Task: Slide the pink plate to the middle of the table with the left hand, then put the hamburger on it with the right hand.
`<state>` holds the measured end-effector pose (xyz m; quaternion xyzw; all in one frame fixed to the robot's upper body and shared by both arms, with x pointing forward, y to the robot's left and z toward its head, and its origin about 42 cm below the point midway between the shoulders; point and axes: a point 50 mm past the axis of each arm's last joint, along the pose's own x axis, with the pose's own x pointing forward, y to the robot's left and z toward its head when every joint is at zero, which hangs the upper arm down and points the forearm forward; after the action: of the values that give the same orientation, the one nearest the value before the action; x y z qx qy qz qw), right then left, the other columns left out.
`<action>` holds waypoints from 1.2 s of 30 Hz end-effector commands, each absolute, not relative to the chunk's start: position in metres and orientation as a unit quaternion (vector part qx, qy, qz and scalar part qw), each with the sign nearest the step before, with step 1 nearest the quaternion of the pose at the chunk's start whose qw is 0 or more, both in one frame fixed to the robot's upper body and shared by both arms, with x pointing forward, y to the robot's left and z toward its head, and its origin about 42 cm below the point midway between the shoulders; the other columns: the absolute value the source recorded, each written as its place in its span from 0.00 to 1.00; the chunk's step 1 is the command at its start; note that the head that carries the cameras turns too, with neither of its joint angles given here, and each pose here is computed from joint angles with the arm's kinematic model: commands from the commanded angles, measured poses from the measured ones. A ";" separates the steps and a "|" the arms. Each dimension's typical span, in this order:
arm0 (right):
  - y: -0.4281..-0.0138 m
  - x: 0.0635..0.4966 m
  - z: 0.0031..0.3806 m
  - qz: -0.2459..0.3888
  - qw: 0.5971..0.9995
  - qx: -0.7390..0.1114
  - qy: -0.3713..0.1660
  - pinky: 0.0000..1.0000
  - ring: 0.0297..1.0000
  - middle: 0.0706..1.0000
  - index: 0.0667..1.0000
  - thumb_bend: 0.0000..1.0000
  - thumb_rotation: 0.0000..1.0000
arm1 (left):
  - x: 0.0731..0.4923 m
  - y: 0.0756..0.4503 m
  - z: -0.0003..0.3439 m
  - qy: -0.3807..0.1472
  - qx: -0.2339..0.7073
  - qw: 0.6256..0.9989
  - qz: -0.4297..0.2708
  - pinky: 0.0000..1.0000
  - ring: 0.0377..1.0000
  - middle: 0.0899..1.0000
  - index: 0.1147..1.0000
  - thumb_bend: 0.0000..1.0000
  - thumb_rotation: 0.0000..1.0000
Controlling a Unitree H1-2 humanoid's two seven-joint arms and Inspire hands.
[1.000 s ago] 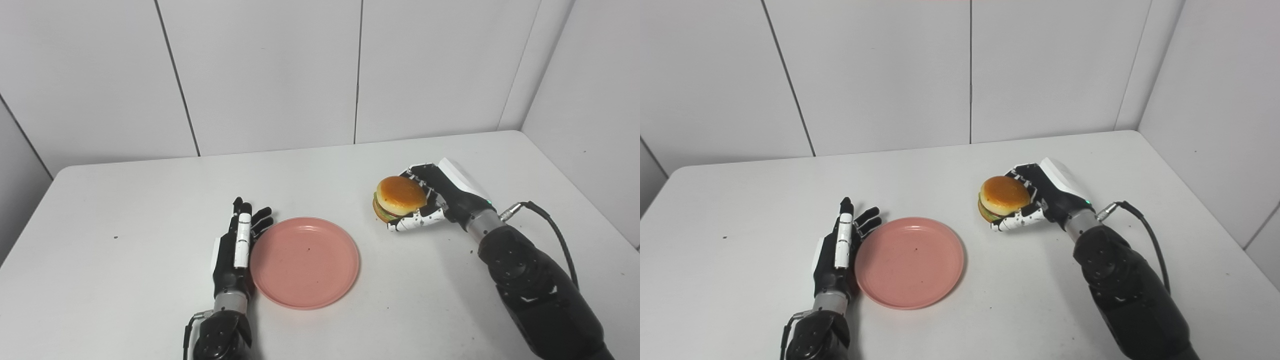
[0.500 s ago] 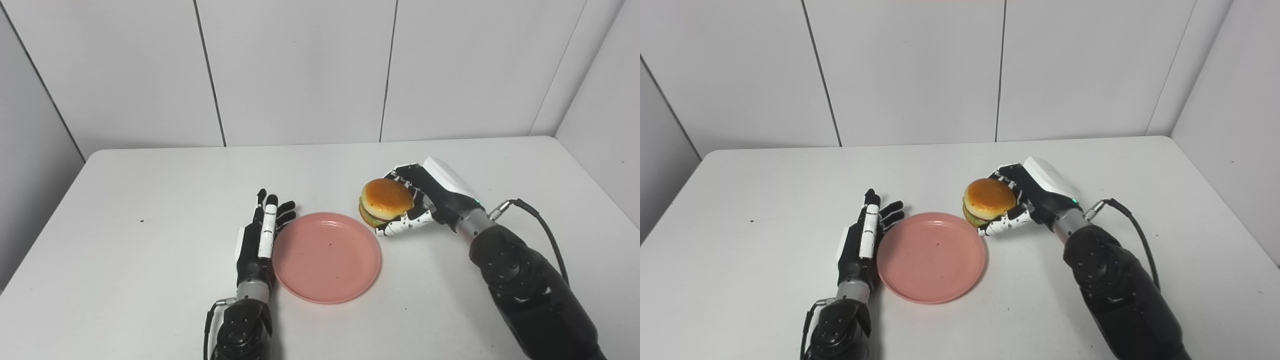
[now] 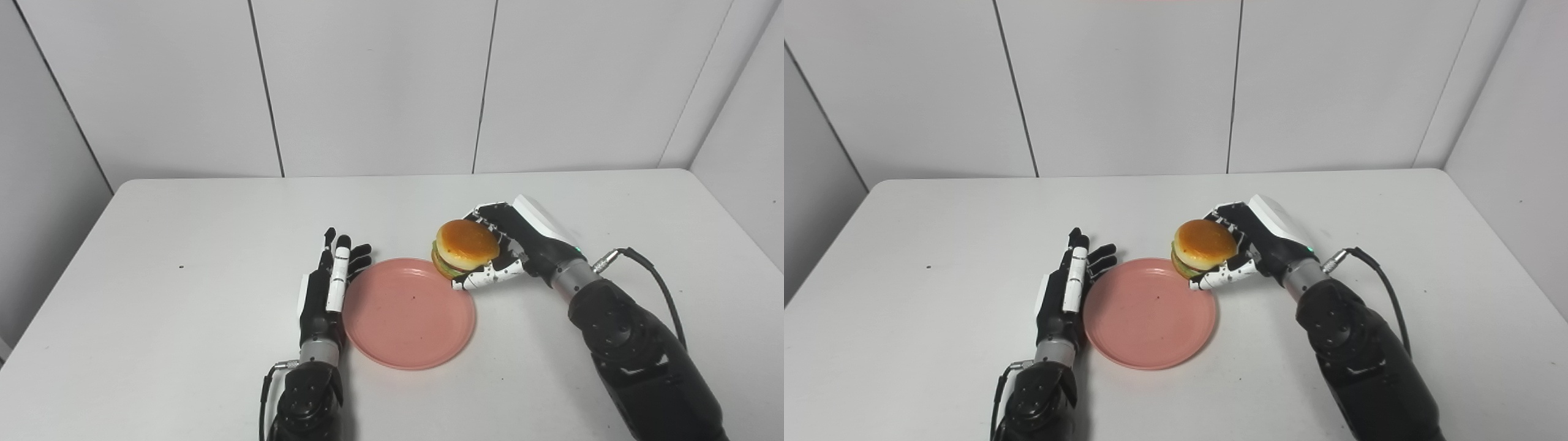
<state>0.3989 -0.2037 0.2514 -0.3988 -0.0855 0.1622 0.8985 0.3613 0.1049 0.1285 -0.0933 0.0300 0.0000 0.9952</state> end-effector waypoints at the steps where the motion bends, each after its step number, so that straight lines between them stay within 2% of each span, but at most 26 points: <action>1: -0.196 0.406 0.278 0.158 0.898 -0.388 -0.136 0.34 0.39 0.41 0.49 0.52 0.00 | 0.363 0.081 0.138 0.029 -0.114 0.993 -0.006 0.75 0.75 0.72 0.96 0.58 0.92; 8: -0.181 0.404 0.272 0.174 0.901 -0.375 -0.134 0.34 0.39 0.41 0.48 0.52 0.01 | 0.363 0.078 0.139 0.028 -0.115 0.993 -0.009 0.75 0.75 0.72 0.97 0.56 0.92; 12: -0.172 0.401 0.269 0.177 0.897 -0.380 -0.137 0.29 0.34 0.40 0.49 0.52 0.01 | 0.364 0.077 0.138 0.029 -0.114 0.993 -0.007 0.76 0.76 0.71 0.97 0.56 0.93; 16: -0.164 0.398 0.264 0.188 0.876 -0.419 -0.146 0.27 0.32 0.39 0.49 0.52 0.01 | 0.363 0.074 0.138 0.031 -0.119 0.992 -0.006 0.77 0.76 0.71 0.97 0.55 0.92; 20: -0.159 0.397 0.257 0.201 0.861 -0.445 -0.144 0.36 0.41 0.43 0.46 0.52 0.00 | 0.364 0.073 0.136 0.030 -0.119 0.992 -0.006 0.78 0.76 0.71 0.97 0.54 0.92; 26: -0.152 0.398 0.247 0.210 0.848 -0.466 -0.141 0.35 0.40 0.41 0.48 0.52 0.00 | 0.363 0.073 0.135 0.030 -0.114 0.993 -0.007 0.80 0.75 0.71 0.96 0.54 0.93; 28: -0.149 0.398 0.245 0.209 0.845 -0.472 -0.140 0.36 0.41 0.42 0.47 0.52 0.00 | 0.362 0.073 0.135 0.030 -0.111 0.993 -0.008 0.83 0.75 0.71 0.97 0.55 0.93; 35: -0.142 0.400 0.240 0.203 0.837 -0.487 -0.147 0.39 0.45 0.47 0.44 0.52 0.00 | 0.362 0.074 0.133 0.031 -0.111 0.993 -0.008 0.84 0.75 0.70 0.96 0.55 0.94; 36: -0.142 0.400 0.240 0.201 0.838 -0.486 -0.145 0.48 0.53 0.46 0.44 0.53 0.00 | 0.362 0.074 0.133 0.031 -0.111 0.993 -0.008 0.86 0.75 0.70 0.96 0.54 0.95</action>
<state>0.3933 -0.1495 0.2117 -0.4861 -0.0857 0.2179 0.8419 0.3630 0.0960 0.1264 -0.0839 0.0291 -0.0036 0.9960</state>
